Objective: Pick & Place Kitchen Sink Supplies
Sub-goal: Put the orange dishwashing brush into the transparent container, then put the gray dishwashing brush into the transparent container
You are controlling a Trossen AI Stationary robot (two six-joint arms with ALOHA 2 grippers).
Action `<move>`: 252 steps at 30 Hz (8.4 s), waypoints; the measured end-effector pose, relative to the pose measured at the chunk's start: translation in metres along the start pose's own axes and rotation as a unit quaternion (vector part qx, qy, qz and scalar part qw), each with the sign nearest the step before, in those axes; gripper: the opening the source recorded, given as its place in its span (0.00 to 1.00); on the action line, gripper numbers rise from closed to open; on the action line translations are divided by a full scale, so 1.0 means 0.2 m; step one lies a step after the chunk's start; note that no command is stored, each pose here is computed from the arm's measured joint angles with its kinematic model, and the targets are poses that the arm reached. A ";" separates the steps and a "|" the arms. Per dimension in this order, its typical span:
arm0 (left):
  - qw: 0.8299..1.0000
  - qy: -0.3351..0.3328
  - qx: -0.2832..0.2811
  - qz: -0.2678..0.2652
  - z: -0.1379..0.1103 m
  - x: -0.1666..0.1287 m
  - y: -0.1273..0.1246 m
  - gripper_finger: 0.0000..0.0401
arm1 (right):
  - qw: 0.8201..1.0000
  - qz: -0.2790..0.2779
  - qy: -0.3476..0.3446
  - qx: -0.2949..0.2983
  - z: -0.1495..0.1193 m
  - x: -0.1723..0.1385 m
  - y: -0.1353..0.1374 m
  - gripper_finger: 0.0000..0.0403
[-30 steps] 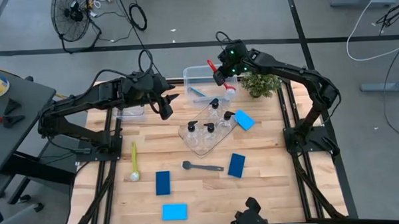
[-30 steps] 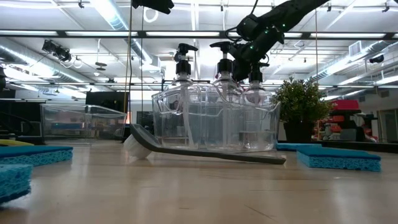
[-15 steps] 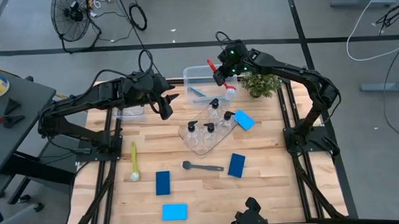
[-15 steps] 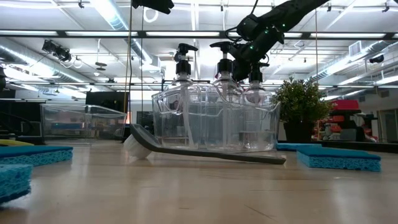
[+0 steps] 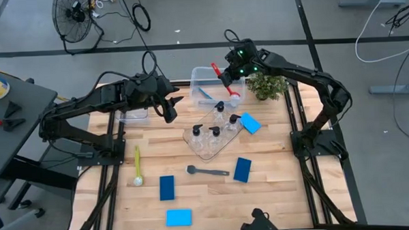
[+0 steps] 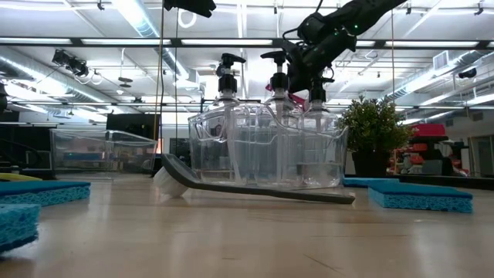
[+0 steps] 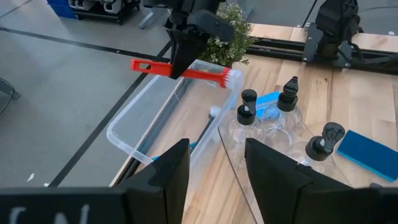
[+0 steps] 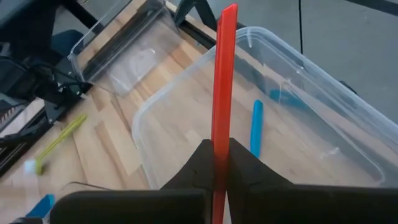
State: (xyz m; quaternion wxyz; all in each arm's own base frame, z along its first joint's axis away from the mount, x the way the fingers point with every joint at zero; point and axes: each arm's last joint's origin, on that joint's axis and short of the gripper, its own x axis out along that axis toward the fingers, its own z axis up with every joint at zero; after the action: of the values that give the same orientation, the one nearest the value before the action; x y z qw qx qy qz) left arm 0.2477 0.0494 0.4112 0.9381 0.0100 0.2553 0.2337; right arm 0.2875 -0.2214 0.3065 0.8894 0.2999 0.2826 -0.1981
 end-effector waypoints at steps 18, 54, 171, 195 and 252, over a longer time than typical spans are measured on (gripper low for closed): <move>1.000 0.000 0.003 0.000 0.00 0.00 0.00 0.40 | 0.997 -0.056 -0.021 -0.054 0.02 -0.01 -0.03 0.03; 1.000 0.000 0.004 -0.002 0.00 0.00 0.00 0.40 | 0.986 -0.036 -0.070 -0.149 0.04 -0.15 0.11 0.34; 0.957 0.202 0.096 -0.183 -1.03 0.31 -0.98 0.70 | 0.943 -0.019 0.164 -0.288 -0.83 -0.75 0.95 0.34; 0.938 0.206 0.092 -0.264 -0.97 0.46 -0.87 0.70 | 0.945 -0.031 0.151 -0.289 -0.82 -0.75 0.95 0.34; 0.929 0.234 0.077 -0.277 -1.08 0.57 -0.94 0.49 | 0.949 -0.027 0.132 -0.287 -0.81 -0.74 0.97 0.34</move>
State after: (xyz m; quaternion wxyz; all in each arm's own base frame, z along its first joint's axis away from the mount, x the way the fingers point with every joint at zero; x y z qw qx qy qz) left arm 0.3115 -0.0883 0.1422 0.8755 -0.0441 0.4775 -0.0597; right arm 0.2125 0.0540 0.3733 0.8867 0.0481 0.4506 -0.0915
